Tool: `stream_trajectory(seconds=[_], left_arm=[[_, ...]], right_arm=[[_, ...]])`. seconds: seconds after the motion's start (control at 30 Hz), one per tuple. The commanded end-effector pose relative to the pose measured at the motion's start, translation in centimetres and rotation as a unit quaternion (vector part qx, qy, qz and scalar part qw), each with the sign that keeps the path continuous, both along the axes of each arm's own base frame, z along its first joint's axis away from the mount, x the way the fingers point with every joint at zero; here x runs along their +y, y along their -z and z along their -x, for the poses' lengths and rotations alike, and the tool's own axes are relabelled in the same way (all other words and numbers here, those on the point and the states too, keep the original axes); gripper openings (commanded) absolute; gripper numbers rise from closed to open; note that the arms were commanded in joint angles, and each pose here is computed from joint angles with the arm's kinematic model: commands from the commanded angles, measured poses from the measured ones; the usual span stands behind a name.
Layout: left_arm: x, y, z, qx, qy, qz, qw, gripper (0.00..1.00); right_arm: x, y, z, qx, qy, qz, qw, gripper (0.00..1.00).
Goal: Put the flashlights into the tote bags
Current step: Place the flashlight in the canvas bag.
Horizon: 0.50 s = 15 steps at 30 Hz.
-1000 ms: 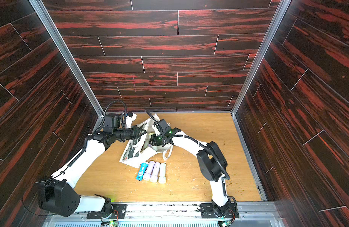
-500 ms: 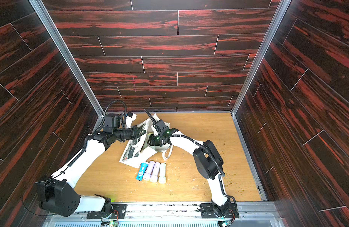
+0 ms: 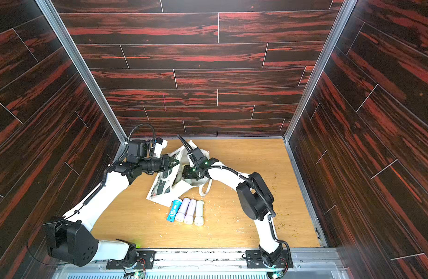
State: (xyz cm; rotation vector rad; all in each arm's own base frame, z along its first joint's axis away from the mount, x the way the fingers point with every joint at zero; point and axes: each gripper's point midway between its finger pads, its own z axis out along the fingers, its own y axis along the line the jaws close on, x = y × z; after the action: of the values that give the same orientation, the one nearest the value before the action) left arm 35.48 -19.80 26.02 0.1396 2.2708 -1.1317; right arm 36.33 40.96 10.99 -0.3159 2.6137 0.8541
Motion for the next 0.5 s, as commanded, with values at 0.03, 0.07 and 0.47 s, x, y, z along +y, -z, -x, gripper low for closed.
stream_trajectory(seconds=[0.03, 0.07, 0.47], left_arm=[[-0.7, -1.5, 0.5, -0.019, 0.023, 0.012, 0.999, 0.00], [-0.7, -1.5, 0.5, -0.018, 0.023, 0.012, 0.999, 0.00], [0.5, -1.1, 0.3, -0.022, -0.001, -0.028, 0.999, 0.00]], right_arm=[[-1.2, 3.4, 0.9, 0.038, 0.012, 0.039, 0.998, 0.62], [-1.2, 3.2, 0.9, 0.035, 0.012, 0.039, 0.999, 0.64], [-1.9, -3.1, 0.0, -0.034, 0.019, 0.022, 0.999, 0.84]])
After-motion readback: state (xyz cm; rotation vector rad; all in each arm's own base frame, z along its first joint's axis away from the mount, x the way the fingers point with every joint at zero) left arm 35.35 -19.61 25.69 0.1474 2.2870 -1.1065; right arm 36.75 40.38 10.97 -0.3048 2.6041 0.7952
